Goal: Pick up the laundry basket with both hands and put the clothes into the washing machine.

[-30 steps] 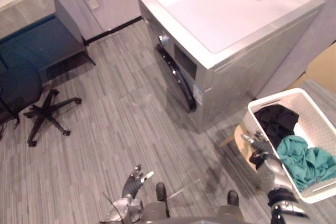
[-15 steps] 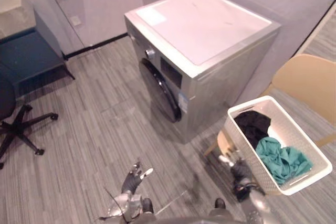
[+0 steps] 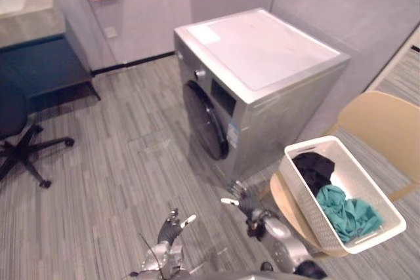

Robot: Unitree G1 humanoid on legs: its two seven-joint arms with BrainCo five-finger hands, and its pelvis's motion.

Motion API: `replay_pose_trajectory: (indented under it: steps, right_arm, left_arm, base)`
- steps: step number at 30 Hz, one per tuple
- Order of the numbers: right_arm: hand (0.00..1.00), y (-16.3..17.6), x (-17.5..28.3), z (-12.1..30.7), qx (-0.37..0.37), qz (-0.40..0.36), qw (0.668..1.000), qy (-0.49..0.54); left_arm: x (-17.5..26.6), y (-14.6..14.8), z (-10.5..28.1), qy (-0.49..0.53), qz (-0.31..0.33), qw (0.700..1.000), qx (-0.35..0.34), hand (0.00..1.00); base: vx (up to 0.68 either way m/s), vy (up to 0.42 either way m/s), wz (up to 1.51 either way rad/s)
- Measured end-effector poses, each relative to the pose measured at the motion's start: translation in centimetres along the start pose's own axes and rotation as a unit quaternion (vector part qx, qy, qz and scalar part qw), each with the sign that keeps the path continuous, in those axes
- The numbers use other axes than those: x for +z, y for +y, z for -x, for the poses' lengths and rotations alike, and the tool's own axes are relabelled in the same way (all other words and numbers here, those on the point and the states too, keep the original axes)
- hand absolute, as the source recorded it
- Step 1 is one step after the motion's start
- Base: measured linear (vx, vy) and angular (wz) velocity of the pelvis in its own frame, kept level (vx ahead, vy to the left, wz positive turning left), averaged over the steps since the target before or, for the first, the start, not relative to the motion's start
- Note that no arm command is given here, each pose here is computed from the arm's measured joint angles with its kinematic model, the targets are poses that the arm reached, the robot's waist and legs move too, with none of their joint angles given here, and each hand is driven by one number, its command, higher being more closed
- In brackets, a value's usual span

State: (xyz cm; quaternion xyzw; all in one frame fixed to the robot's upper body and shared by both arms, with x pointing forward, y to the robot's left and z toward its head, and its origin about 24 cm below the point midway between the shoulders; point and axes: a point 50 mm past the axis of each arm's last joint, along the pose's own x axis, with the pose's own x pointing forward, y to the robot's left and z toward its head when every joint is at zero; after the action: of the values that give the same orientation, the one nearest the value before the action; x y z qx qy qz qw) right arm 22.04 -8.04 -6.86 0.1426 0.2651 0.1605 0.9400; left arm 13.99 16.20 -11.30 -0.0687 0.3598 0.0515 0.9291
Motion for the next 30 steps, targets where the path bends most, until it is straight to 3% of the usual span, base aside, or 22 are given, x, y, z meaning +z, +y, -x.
replay_pose_trajectory:
  steps: [5,11,18,24,30]
  right_arm:
    - [0.0,-1.3,6.2,-3.5,-0.045,0.048,0.997,-0.044]
    - [0.0,-3.2,18.1,-5.1,-0.116,0.073,0.978,-0.157]
    - [0.0,-7.7,32.9,-0.1,-0.242,0.058,0.923,-0.294]
    - [0.0,-9.0,38.3,3.9,-0.301,0.065,0.884,-0.353]
    - [0.0,-9.9,40.8,6.8,-0.361,0.062,0.844,-0.392]
  left_arm:
    - [1.5,0.4,-0.2,-0.029,-0.002,1.0,0.003,0.0]
    - [4.0,0.7,-0.4,-0.076,0.018,0.997,0.004,0.0]
    - [7.0,-0.1,-0.4,-0.142,0.044,0.989,-0.007,0.0]
    - [8.0,-0.9,-0.4,-0.159,0.056,0.985,-0.021,0.0]
    - [8.7,-2.0,-0.4,-0.176,0.066,0.982,-0.034,0.0]
  base:
    - [0.01,-0.016,0.46]
    - [-0.05,0.005,0.35]
    - [-0.07,-0.001,0.33]
    - [-0.06,0.004,0.24]
    - [-0.1,0.026,0.14]
